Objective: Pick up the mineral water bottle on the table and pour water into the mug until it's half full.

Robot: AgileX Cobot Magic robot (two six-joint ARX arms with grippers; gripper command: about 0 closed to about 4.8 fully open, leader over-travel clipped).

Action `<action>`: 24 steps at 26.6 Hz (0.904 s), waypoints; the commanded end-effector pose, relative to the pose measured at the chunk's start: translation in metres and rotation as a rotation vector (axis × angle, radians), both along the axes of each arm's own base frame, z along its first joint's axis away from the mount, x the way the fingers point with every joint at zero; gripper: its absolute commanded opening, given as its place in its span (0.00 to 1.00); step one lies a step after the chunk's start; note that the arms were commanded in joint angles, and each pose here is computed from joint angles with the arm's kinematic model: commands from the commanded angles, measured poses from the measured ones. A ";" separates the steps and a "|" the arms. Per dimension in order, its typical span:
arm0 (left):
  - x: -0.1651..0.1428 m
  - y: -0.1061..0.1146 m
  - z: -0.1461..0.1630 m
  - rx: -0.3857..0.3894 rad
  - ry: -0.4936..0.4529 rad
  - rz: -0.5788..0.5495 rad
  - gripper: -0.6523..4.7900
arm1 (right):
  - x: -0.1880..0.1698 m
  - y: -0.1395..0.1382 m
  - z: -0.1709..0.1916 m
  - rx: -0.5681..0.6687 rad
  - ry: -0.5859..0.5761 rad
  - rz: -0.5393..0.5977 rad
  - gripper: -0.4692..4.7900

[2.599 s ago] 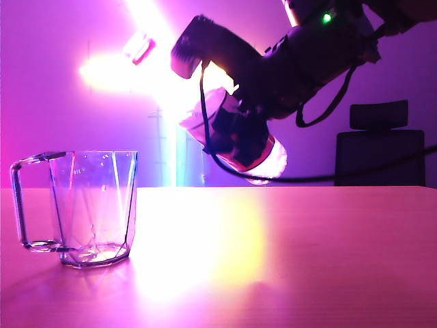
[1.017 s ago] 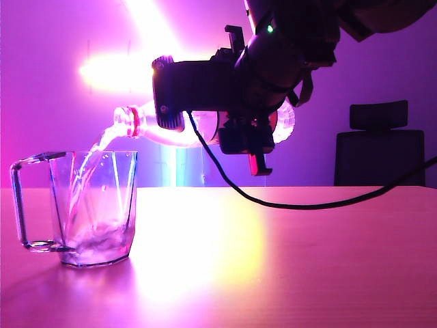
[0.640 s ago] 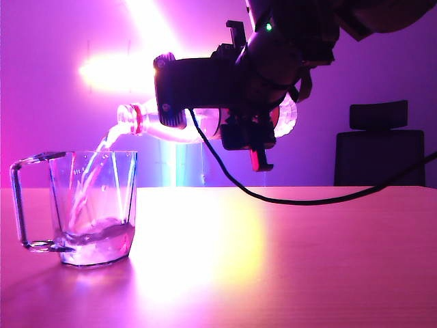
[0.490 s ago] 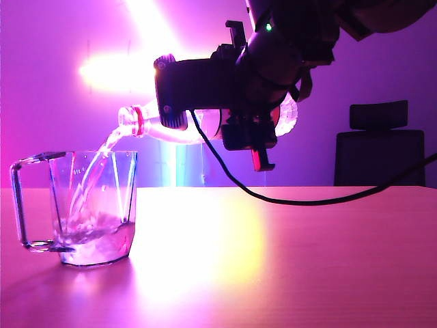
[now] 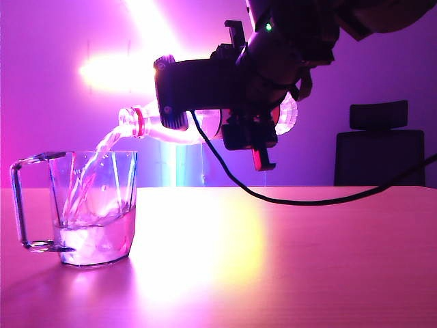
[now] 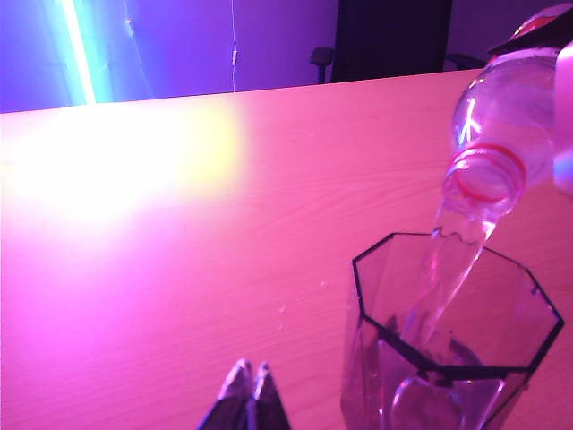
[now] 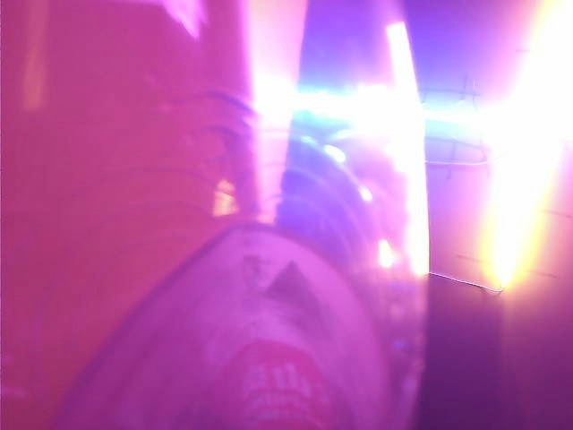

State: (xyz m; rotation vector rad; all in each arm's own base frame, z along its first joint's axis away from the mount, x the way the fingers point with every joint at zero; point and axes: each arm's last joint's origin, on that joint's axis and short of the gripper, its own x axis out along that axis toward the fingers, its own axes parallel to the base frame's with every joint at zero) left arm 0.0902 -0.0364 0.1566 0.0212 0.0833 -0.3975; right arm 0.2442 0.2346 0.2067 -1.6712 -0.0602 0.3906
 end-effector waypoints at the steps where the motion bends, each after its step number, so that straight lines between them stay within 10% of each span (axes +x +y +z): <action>1: 0.000 0.000 0.002 -0.008 -0.013 -0.004 0.12 | 0.001 0.002 0.011 0.053 -0.047 -0.002 0.59; 24: 0.000 0.000 0.002 -0.008 -0.013 -0.004 0.12 | -0.004 0.004 0.007 0.242 0.051 -0.064 0.61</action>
